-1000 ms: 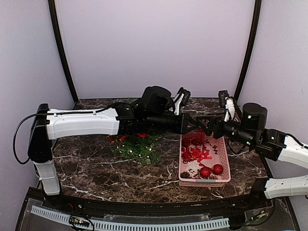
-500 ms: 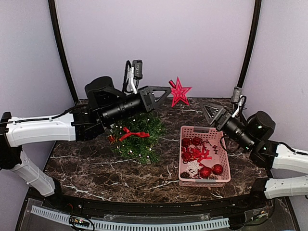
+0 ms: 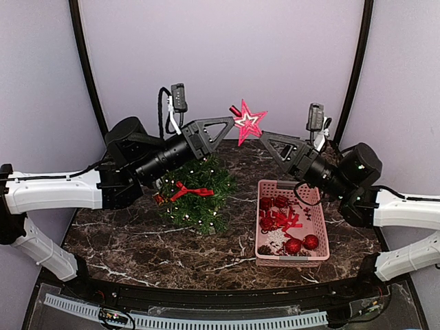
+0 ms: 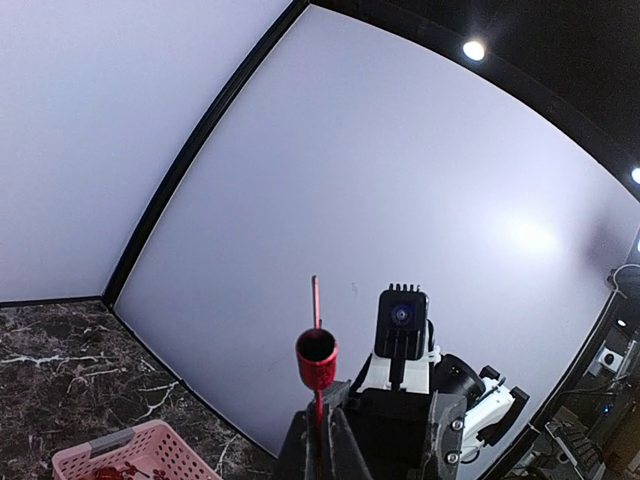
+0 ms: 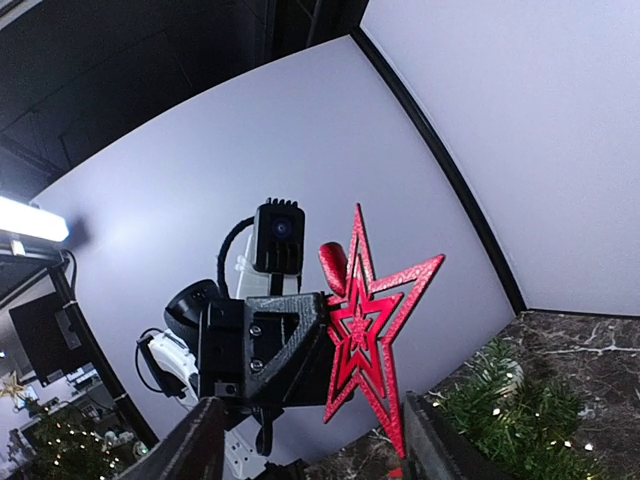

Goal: Decorate the small christmas tree
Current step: Pass from the left arm to the right

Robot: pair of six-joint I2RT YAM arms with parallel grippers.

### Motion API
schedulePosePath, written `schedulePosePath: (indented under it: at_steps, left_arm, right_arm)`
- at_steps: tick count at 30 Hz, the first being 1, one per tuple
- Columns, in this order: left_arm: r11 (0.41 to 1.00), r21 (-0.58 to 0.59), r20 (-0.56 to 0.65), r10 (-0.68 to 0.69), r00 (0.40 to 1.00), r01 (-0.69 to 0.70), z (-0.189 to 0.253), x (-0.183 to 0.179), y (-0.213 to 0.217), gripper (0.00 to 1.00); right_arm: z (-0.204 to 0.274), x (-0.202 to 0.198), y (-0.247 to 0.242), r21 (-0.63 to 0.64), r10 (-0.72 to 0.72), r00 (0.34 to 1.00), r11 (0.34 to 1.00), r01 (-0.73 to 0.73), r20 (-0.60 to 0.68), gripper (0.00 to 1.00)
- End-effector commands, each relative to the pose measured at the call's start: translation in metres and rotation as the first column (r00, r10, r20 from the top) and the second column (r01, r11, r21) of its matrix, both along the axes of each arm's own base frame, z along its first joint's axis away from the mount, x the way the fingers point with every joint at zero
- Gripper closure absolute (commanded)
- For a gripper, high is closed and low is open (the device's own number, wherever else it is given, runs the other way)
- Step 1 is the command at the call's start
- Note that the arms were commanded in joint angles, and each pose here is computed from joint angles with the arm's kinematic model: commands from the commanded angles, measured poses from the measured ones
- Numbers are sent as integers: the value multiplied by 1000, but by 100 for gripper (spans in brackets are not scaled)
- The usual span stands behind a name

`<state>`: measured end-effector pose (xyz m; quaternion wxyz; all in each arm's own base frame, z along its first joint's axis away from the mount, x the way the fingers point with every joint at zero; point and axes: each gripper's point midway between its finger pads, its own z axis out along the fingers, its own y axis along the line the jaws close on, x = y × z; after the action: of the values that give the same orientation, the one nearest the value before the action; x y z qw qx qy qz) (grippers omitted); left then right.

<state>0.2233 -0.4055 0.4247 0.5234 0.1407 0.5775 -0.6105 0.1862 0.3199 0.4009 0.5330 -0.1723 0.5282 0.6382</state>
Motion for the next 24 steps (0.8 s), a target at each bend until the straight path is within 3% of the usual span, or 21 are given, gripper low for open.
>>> schedulePosePath:
  at_steps: [1, 3, 9, 16, 20, 24]
  left_arm:
    - [996, -86, 51, -22, 998, 26, 30, -13, 16, 100]
    - [996, -87, 52, -31, 998, 35, 30, -14, 15, 100]
    - [994, -95, 51, -49, 998, 54, 31, -17, 15, 100]
    - [993, -98, 41, -62, 997, 66, 29, -19, 15, 100]
    - [993, -97, 38, -71, 997, 74, 27, -20, 14, 100]
    - [993, -76, 34, -85, 996, 87, 23, -21, 13, 97]
  right_arm:
    - [28, -7, 1, 78, 16, 999, 997, -20, 52, 49]
    - [28, -4, 1, 91, 6, 999, 996, -9, 39, 59]
    - [29, -1, 2, 111, -5, 1000, 994, 2, 28, 77]
    - [34, 0, 4, 130, -10, 999, 992, 5, 34, 84]
    - [37, 1, 3, 143, -17, 999, 990, 11, 39, 100]
    - [34, 6, -1, 142, -49, 999, 989, 46, 22, 100]
